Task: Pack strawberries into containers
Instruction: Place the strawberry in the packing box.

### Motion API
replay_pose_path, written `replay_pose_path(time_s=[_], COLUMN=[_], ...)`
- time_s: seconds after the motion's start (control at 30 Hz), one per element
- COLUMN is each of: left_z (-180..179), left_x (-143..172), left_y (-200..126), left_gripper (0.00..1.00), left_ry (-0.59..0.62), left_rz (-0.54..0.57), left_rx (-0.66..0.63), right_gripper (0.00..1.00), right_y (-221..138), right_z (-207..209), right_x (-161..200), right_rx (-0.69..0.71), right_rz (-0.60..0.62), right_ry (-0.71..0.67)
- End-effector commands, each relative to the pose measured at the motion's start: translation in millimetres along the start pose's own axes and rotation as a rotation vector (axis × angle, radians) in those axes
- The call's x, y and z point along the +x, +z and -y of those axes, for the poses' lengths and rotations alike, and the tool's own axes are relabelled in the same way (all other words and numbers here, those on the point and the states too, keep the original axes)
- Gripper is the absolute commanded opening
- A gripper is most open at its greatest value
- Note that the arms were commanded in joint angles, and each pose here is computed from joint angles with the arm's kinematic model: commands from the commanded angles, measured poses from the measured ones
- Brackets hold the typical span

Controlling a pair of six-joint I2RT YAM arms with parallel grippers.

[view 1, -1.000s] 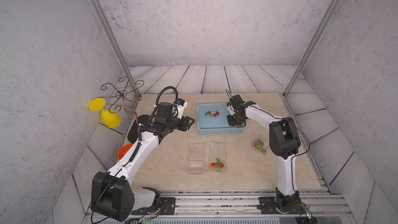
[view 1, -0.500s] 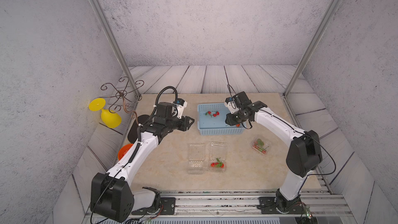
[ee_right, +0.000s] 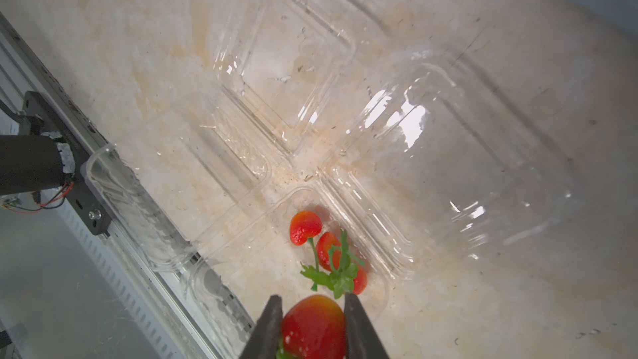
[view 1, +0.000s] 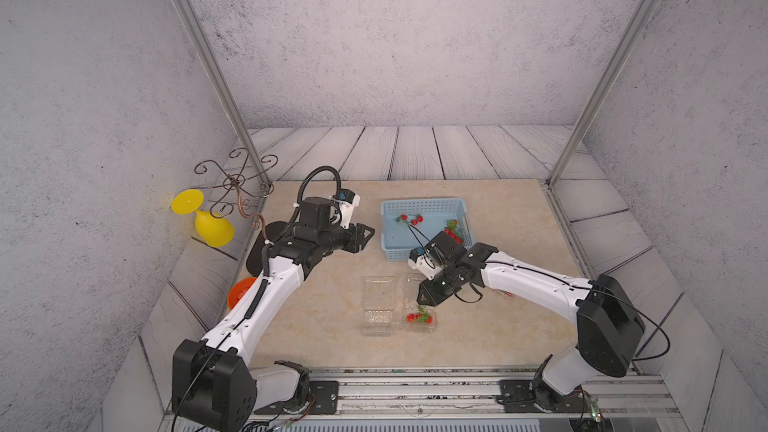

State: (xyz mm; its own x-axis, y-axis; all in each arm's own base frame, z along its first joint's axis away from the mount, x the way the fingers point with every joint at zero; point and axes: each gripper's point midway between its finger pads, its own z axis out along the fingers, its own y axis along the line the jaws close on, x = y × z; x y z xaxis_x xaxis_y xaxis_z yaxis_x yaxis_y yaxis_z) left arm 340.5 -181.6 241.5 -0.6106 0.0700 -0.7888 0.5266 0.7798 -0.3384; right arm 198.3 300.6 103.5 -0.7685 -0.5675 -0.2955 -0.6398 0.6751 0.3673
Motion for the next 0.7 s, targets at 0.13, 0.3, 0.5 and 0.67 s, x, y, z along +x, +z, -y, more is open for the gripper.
replay_pose_path(time_s=[0.13, 0.3, 0.5, 0.67], left_z=[-0.6, 2.0, 2.8, 3.6], left_x=[-0.7, -2.1, -1.6, -1.5], left_y=[-8.9, -11.3, -11.9, -12.3], left_gripper=[0.46, 0.46, 0.46, 0.46], left_ry=[0.007, 0.011, 0.012, 0.012], left_rz=[0.02, 0.027, 0.027, 0.027], left_rx=[-0.014, -0.008, -0.005, -0.004], right_gripper=[0.27, 0.27, 0.27, 0.28], right_y=[25.1, 37.8, 43.3, 49.7], right_z=[-16.2, -18.5, -16.7, -10.2], right_x=[23.9, 45.9, 64.1, 82.9], right_rx=[0.015, 0.05, 0.1, 0.144], right_rz=[-0.087, -0.149, -0.187, -0.232], right_ry=[-0.023, -0.037, -0.046, -0.043])
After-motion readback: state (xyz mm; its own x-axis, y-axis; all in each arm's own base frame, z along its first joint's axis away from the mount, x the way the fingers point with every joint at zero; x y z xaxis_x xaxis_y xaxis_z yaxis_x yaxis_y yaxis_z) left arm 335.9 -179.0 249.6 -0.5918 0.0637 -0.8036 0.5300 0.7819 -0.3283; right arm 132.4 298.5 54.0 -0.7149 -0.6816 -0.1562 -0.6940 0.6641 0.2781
